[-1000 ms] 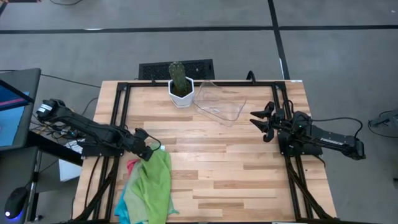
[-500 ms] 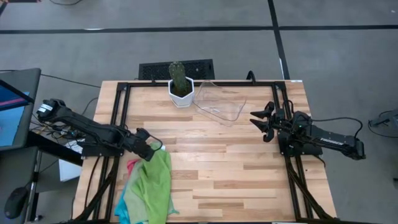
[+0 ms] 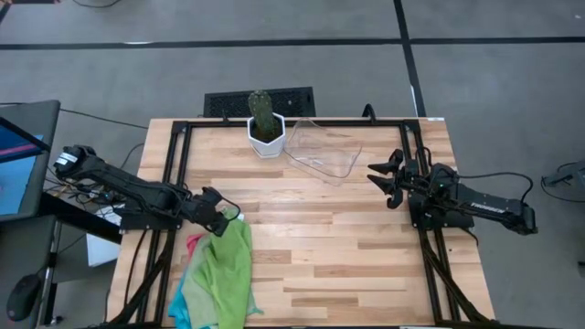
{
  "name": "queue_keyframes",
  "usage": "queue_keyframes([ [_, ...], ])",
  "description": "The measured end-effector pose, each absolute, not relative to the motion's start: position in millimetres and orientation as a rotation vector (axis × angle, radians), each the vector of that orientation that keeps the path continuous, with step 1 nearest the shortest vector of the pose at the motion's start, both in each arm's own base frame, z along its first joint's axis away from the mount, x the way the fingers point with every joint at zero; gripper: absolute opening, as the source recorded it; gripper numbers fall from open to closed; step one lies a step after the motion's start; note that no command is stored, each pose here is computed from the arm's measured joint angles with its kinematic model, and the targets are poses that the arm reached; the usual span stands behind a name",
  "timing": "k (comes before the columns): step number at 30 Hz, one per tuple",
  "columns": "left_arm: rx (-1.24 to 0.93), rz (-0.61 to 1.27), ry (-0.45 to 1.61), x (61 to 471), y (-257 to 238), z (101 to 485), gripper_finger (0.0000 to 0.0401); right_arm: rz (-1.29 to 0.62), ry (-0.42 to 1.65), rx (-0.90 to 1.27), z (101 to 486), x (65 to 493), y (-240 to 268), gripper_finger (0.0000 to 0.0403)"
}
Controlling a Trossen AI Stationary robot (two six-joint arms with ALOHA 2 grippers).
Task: Fold microfiber towels
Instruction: Fold the green towel
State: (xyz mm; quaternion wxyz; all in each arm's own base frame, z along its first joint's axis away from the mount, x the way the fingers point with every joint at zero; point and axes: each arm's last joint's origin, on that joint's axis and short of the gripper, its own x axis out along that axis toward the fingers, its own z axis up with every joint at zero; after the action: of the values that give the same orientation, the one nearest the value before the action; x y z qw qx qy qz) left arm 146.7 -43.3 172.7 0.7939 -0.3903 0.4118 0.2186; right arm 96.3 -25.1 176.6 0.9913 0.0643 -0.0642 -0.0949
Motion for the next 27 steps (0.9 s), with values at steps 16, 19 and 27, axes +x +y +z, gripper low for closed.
queue_keyframes([
  [16, -0.852, 0.400, 0.858, 151, -46, 176, 0.0182, -0.190, -0.128, 0.129, 177, 96, -25, 0.0185],
  [19, -0.853, 0.400, 0.854, 152, -46, 176, 0.0146, -0.190, -0.128, 0.129, 177, 96, -25, 0.0185],
  [27, -0.844, 0.367, 0.720, 161, -46, 184, 0.0011, -0.215, -0.116, 0.165, 175, 97, -26, 0.0177],
])
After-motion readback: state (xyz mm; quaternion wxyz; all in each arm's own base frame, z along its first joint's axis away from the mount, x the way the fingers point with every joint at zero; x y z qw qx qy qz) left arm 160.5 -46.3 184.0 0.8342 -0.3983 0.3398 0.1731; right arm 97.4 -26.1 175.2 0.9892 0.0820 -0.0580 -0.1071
